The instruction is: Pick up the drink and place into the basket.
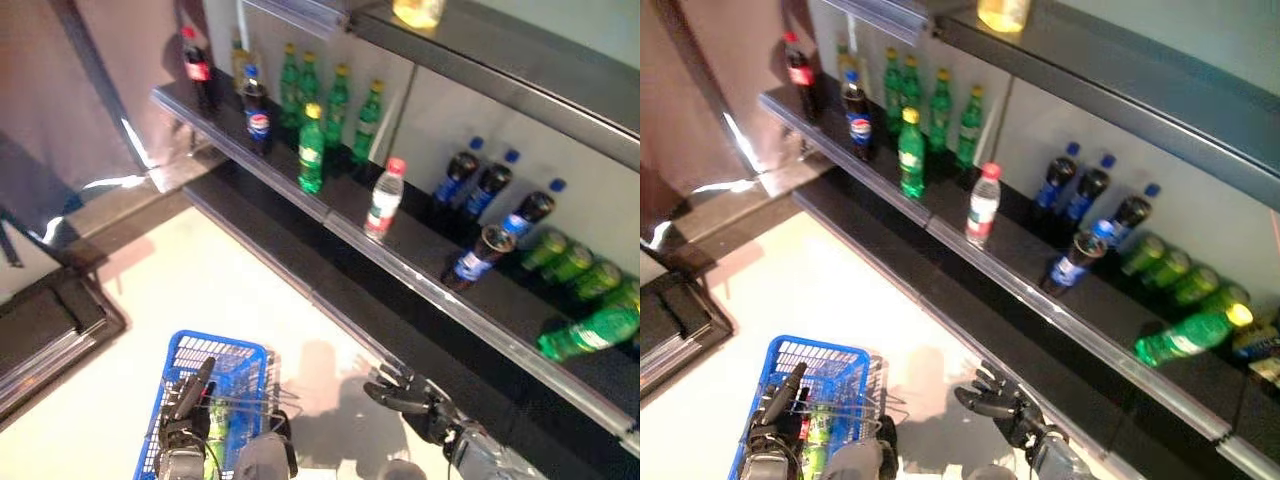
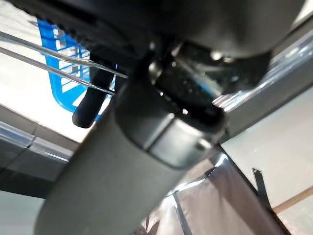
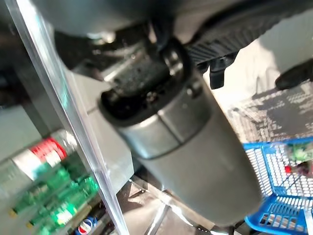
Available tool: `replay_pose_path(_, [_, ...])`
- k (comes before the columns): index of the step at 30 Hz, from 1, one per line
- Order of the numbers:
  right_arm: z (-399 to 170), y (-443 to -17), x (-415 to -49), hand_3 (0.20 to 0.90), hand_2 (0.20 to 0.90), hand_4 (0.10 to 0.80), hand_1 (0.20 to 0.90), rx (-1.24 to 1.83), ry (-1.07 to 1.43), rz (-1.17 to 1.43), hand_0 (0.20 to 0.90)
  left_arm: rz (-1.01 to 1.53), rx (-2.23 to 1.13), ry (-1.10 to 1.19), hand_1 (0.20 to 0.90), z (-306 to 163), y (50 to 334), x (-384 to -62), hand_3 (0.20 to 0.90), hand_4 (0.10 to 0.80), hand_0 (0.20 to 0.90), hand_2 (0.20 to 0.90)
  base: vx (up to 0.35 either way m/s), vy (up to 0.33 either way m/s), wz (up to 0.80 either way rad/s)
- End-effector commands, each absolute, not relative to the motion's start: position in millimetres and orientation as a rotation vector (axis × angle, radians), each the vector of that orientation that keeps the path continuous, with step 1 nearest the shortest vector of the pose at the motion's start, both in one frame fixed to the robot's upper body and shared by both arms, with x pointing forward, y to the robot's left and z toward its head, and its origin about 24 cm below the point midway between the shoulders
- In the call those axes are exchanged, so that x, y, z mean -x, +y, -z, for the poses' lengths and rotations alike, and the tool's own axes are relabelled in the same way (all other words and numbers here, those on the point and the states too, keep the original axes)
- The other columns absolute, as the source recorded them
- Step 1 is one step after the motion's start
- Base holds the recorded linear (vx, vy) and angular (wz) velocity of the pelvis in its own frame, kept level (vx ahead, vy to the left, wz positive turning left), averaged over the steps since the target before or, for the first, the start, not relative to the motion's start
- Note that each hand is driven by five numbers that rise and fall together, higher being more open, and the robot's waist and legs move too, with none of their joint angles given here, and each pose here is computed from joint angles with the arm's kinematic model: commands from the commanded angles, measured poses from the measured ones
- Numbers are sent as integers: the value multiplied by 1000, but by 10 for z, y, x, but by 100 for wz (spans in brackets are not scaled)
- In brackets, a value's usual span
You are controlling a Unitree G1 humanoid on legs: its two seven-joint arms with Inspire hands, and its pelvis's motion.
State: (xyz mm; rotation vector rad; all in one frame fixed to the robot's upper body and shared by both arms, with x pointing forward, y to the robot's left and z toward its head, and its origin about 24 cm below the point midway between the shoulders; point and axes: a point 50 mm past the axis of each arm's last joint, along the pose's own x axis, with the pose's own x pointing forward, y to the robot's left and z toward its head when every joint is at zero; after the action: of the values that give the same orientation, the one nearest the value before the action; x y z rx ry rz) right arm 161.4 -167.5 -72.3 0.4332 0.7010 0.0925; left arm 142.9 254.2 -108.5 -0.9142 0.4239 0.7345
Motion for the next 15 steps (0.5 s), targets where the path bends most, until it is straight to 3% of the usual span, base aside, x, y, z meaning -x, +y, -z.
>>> replay_pose_path(1, [561,-1782,-1769,900,900,800,900,-453,548,-25,900,-288,730,50,300,265,2528,-2131,200,100,300,300,199,300,97])
replay_pose_path(8, [760,-2022,-1656,900,900,800,900,-467,610,117,900,-173,683,147,300,338,2192,-2227,200,100,300,300,330,137,88])
replay_pose_path(15, [870,-2065,-1500,900,900,800,900,-506,678,210,900,-160,716,289,300,602,2089,-1996,200,100,300,300,503,77,35])
